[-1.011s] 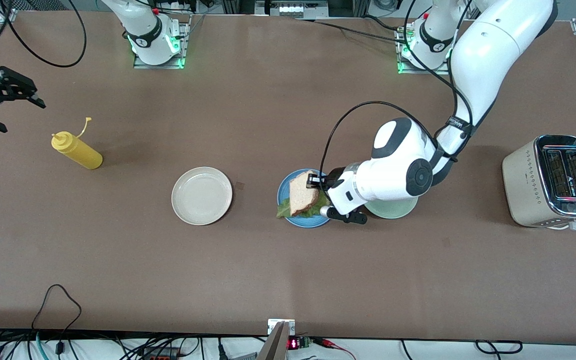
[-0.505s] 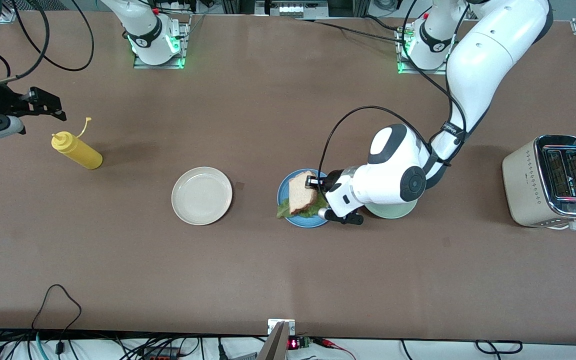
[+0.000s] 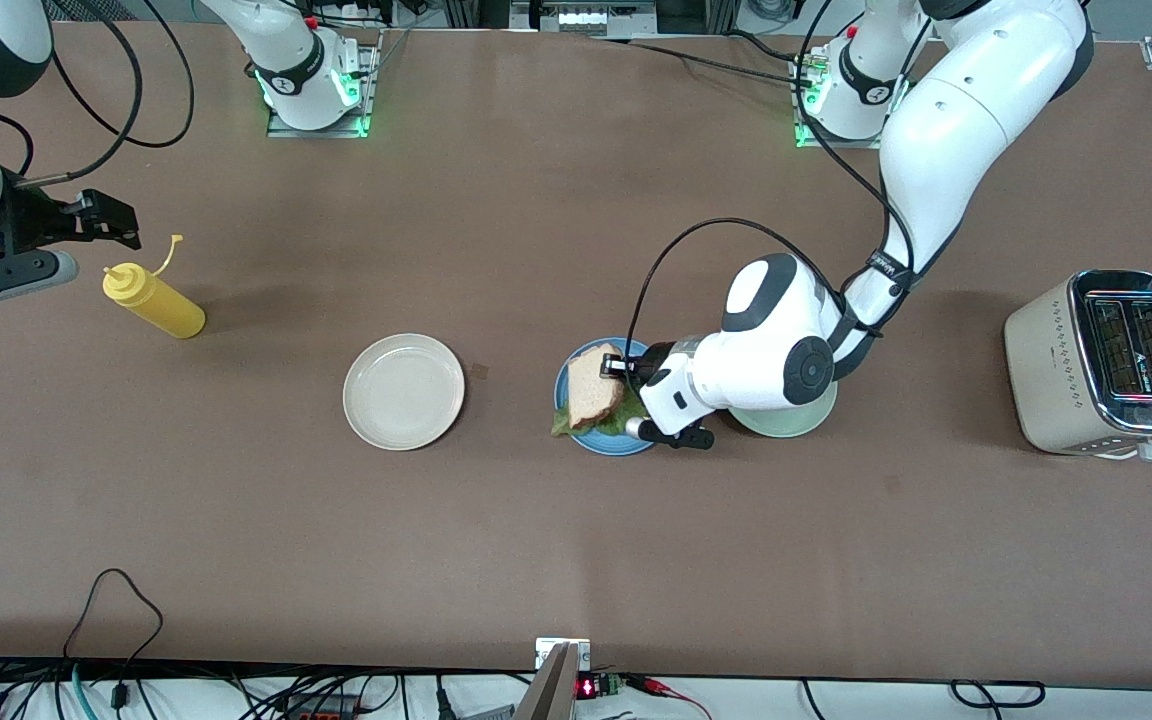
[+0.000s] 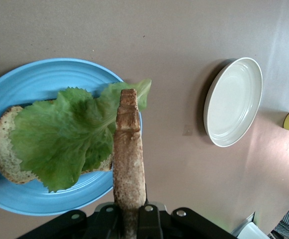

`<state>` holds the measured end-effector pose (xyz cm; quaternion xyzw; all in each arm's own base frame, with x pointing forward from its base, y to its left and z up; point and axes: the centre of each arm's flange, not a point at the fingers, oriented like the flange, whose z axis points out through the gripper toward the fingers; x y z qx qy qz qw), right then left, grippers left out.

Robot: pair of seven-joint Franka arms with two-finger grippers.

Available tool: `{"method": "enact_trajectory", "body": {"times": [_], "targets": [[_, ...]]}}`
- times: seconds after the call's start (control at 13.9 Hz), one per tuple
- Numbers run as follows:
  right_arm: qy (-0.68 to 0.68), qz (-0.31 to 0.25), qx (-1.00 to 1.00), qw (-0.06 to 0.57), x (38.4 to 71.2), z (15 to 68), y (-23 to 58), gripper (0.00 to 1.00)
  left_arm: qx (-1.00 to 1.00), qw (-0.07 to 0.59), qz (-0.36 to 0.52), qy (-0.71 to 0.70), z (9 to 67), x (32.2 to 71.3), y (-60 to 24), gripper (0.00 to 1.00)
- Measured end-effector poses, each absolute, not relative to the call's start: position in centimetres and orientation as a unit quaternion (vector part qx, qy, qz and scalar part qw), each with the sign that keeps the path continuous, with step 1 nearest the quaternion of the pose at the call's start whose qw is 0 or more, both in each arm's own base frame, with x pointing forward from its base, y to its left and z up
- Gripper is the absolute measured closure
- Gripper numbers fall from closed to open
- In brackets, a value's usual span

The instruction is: Make sandwich in blue plate with both arms

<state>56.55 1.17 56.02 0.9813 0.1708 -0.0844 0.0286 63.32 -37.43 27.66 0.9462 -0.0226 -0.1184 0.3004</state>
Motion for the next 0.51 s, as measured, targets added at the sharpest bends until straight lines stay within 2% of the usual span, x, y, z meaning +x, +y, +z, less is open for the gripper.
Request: {"method": "enact_trajectory", "body": {"times": [0.36, 0.51], "targets": [[0.171, -0.083, 0.981, 0.031, 56.4, 56.3, 2.0, 0.0, 0.947, 0.296, -0.124, -0.014, 26.4, 63.5, -36.5, 0.9], [0.17, -0.086, 0.981, 0.03, 56.3, 56.3, 1.9, 0.0, 0.947, 0.294, -0.129, -0.006, 25.6, 63.8, -35.4, 0.87]]}}
